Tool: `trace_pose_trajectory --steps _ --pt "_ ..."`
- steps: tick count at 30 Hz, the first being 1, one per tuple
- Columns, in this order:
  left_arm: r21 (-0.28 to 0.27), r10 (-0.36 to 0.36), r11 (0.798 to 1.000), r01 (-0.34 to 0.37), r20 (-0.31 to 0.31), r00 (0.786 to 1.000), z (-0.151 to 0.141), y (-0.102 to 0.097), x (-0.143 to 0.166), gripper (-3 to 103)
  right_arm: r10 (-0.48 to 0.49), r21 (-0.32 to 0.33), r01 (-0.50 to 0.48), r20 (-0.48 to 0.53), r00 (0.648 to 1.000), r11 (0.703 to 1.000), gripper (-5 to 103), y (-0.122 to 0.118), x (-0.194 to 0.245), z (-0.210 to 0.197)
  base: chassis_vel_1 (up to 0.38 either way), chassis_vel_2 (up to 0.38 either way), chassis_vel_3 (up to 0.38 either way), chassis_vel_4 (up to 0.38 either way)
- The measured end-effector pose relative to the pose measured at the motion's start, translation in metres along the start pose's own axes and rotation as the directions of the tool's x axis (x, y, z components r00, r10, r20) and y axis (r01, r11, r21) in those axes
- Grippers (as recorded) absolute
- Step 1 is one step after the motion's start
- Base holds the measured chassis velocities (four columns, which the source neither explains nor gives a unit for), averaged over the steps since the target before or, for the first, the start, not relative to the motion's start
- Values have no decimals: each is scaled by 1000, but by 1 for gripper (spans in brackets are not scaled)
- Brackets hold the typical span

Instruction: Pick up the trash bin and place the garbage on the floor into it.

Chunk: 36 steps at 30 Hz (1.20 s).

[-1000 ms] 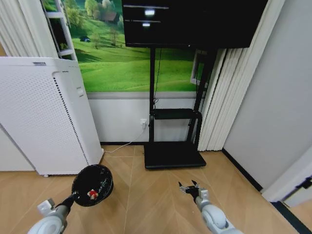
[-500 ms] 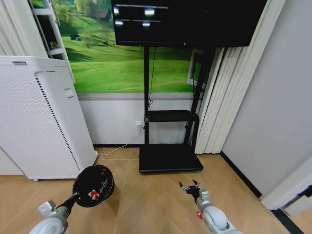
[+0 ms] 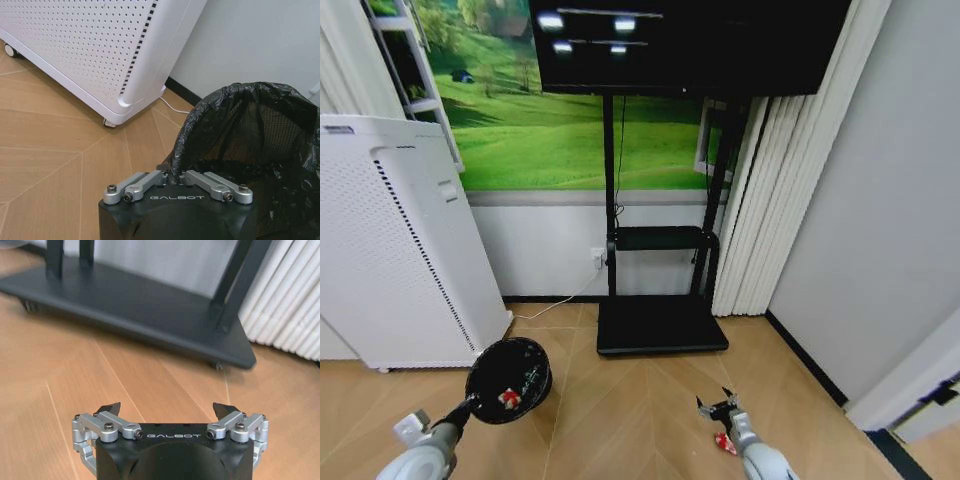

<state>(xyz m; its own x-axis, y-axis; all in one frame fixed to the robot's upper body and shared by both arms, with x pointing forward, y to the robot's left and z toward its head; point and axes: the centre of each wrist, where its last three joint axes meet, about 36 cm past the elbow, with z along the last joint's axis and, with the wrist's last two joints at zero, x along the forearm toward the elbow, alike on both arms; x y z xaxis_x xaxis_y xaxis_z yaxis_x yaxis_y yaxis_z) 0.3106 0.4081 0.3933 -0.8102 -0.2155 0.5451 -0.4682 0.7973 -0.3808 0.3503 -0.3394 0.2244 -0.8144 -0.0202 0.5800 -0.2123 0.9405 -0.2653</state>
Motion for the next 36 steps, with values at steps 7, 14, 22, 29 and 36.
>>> trace_pose_trajectory --steps 7,14,22,29,36 --pt "9 -1 1000 1 2 1000 0 3 -2 2 -34 57 41 -109 993 998 100 -31 4 30 0 0 0 0" --pt "13 5 1000 -5 -8 1000 8 -2 -8 2 -97 39 106 -175 980 994 100 -39 5 47 0 0 0 0" --pt "18 3 1000 -3 -10 1000 10 -3 -9 2 -157 40 174 -269 950 984 100 -33 -7 67 0 0 0 0" --pt "19 5 1000 -5 -13 1000 12 -4 -12 2 -139 40 159 -305 942 987 98 -40 -16 81 0 0 0 0" --pt "1 10 1000 -10 17 1000 7 -10 -14 2 -133 80 166 -313 940 983 72 -36 -20 88 0 0 0 0"
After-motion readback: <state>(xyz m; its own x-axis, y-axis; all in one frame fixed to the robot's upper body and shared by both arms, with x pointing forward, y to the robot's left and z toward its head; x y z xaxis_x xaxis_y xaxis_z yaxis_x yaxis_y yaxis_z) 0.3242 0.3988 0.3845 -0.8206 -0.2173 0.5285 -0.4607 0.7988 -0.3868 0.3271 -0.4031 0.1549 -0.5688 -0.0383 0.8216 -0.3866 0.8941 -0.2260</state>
